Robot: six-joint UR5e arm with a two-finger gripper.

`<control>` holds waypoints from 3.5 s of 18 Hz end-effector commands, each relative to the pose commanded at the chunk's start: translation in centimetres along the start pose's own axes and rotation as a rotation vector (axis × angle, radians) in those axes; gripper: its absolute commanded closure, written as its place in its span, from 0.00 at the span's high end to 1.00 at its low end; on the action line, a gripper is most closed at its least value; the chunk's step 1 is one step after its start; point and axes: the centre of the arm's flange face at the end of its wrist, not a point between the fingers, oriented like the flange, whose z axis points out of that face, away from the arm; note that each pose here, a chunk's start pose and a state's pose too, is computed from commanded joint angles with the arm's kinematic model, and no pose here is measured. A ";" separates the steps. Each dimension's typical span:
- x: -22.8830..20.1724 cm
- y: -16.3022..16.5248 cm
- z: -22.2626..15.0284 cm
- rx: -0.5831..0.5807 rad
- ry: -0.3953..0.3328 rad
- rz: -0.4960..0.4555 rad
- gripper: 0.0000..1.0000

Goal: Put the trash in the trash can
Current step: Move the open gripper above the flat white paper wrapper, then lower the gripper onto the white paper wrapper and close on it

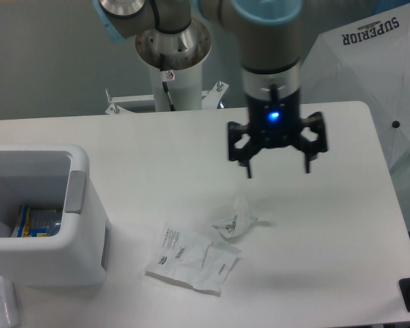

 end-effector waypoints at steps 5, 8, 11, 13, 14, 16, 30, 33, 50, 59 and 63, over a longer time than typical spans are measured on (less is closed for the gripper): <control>-0.4 0.0 1.4 -0.019 -0.001 -0.003 1.00; -0.2 0.2 3.1 -0.051 0.009 -0.003 1.00; -0.1 -0.6 6.7 -0.033 0.039 -0.006 1.00; 0.1 -0.9 9.0 -0.021 0.033 -0.006 1.00; 0.0 -1.0 10.1 -0.018 0.031 -0.007 1.00; 0.8 -0.7 11.9 -0.027 0.035 0.003 1.00; 10.6 2.0 23.4 -0.079 0.090 -0.166 1.00; 12.5 1.9 25.6 -0.123 0.098 -0.334 1.00; 17.1 2.3 29.5 -0.209 0.104 -0.508 1.00; 17.9 1.7 31.3 -0.222 0.075 -0.488 1.00; 17.9 1.7 31.6 -0.224 0.075 -0.486 1.00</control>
